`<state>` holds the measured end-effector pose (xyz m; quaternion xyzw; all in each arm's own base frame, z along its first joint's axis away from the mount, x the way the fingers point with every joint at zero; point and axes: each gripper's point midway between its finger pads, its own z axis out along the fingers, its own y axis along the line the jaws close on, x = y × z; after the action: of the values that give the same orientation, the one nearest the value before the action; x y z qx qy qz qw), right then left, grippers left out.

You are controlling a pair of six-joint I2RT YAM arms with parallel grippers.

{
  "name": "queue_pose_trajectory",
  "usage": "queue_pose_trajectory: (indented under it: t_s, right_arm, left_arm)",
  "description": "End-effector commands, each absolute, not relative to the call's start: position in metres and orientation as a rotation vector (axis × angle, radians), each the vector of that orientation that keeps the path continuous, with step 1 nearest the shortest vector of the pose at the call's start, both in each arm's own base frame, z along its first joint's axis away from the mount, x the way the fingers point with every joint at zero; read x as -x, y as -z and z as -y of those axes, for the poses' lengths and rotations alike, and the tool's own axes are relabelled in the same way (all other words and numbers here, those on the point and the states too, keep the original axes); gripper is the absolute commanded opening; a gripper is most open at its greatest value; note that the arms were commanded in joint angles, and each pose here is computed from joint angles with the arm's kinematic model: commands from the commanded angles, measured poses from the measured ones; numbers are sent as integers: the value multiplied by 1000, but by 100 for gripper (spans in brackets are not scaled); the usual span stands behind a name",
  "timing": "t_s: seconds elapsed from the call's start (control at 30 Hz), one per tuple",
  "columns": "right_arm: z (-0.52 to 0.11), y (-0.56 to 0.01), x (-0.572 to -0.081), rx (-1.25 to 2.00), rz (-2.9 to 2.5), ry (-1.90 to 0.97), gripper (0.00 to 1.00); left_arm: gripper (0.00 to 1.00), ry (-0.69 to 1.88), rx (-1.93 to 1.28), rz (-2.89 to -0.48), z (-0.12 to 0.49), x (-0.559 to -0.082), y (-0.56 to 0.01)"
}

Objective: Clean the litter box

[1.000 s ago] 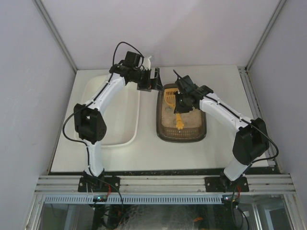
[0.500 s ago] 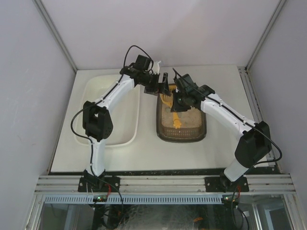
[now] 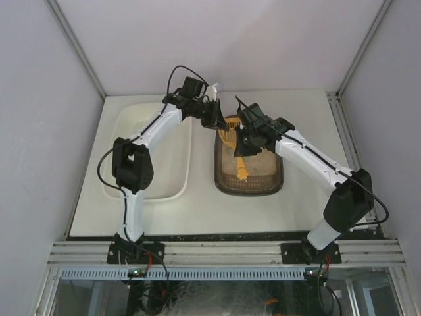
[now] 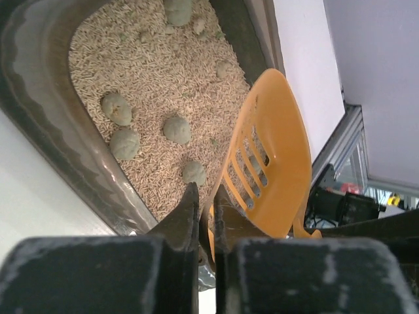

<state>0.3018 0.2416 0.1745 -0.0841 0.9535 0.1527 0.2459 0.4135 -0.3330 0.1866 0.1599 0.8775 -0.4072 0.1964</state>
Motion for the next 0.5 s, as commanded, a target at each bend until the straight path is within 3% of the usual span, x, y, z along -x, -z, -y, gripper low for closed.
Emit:
queue_pose_trajectory:
  t_s: [0.0,0.07,0.17,0.23,0.33,0.47]
  right_arm:
    - [-253,-212,-313,243,-2463,-486,0]
    - [-251,-211,-313,234,-2464,-476,3]
    - [-245,-207,-314,196,-2445,-509,43]
    - [-243,-208,-311,162,-2409,-614,53]
    - [-243,-199,-302,133,-2380,-827,57]
    - [-252,-197,-294,115,-2332,-1066,52]
  left_arm:
    - [0,1389,-543,-2354,351,-378,-233]
    - [0,1410,-540,-2352,350,-372,-235]
    - [0,1428,-499,-2314,347,-374,-239]
    - [0,1419,-473,-2318,343,-376,-239]
    - [0,1423,-463,-2327,340,-378,-238]
    - [0,1433,-452,-2325,340,-377,-237]
